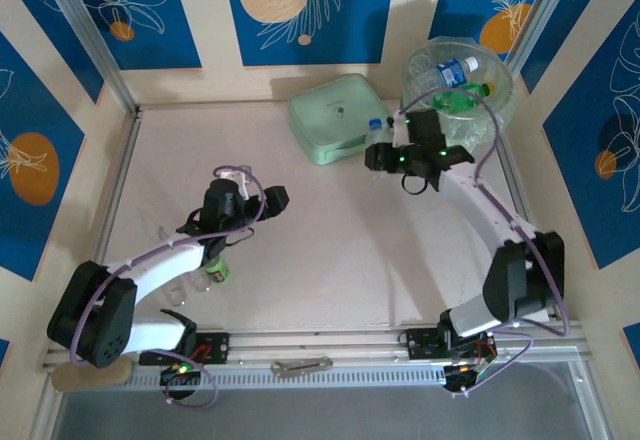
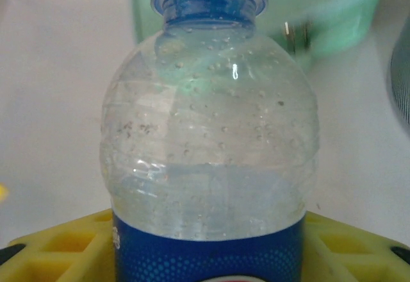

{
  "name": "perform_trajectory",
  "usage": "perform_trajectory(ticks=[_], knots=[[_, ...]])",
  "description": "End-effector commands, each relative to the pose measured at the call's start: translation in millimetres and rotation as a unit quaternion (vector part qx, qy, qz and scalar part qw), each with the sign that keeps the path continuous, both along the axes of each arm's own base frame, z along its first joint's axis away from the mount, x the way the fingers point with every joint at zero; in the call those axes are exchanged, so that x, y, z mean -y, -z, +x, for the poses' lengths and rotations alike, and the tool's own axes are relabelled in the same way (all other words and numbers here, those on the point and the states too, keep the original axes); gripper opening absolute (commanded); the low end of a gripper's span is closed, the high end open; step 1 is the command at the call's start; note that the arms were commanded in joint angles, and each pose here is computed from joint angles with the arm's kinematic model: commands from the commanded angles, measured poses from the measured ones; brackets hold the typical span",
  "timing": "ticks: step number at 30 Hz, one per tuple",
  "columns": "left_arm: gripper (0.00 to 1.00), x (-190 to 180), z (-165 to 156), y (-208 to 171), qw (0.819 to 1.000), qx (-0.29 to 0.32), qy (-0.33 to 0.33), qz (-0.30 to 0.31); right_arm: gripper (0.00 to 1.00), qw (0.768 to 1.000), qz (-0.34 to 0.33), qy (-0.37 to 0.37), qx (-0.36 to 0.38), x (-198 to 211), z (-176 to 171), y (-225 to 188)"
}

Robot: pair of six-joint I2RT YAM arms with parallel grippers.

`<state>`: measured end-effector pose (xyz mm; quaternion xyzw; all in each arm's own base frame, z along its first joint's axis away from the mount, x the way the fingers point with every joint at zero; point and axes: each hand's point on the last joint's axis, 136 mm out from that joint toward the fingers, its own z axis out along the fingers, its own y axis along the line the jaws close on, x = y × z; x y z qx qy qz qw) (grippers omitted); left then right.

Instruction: Put the plastic bottles in the bin

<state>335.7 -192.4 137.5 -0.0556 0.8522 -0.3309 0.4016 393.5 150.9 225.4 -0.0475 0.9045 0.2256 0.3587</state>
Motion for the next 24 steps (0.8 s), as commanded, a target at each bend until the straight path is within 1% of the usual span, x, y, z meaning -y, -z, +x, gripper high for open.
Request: perform_trajectory(ticks=[1,4,6,10,13,16,18,22,24], knots=[[0.99,4,8,-14,1.000,0.019,0.004,-0.012,0.56,0.993,0.094,-0.037,0.060,-14,-2,-69],[0.99,4,8,-13,1.000,0.018,0.005,-0.012,0.56,0.986,0.118,-0.036,0.109,-5,1,-119],[0.99,4,7,-11,1.000,0.017,0.006,-0.012,0.55,0.983,0.118,-0.023,0.142,7,4,-149],[0.99,7,7,-14,1.000,0.022,0.015,-0.012,0.54,0.974,0.070,0.048,0.209,48,17,-198],[0.99,11,7,-17,0.999,0.026,0.028,-0.010,0.54,0.963,0.032,0.113,0.243,88,26,-221],[0.99,14,9,-22,0.999,0.034,0.038,-0.010,0.53,0.949,0.003,0.172,0.263,127,32,-236],[0.99,17,10,-23,0.998,0.035,0.042,-0.012,0.53,0.943,-0.015,0.200,0.267,147,36,-239],[0.99,24,12,-25,0.998,0.036,0.051,-0.021,0.53,0.930,-0.070,0.251,0.260,183,46,-230],[0.99,28,13,-25,0.998,0.034,0.054,-0.024,0.53,0.926,-0.085,0.269,0.249,196,49,-224]])
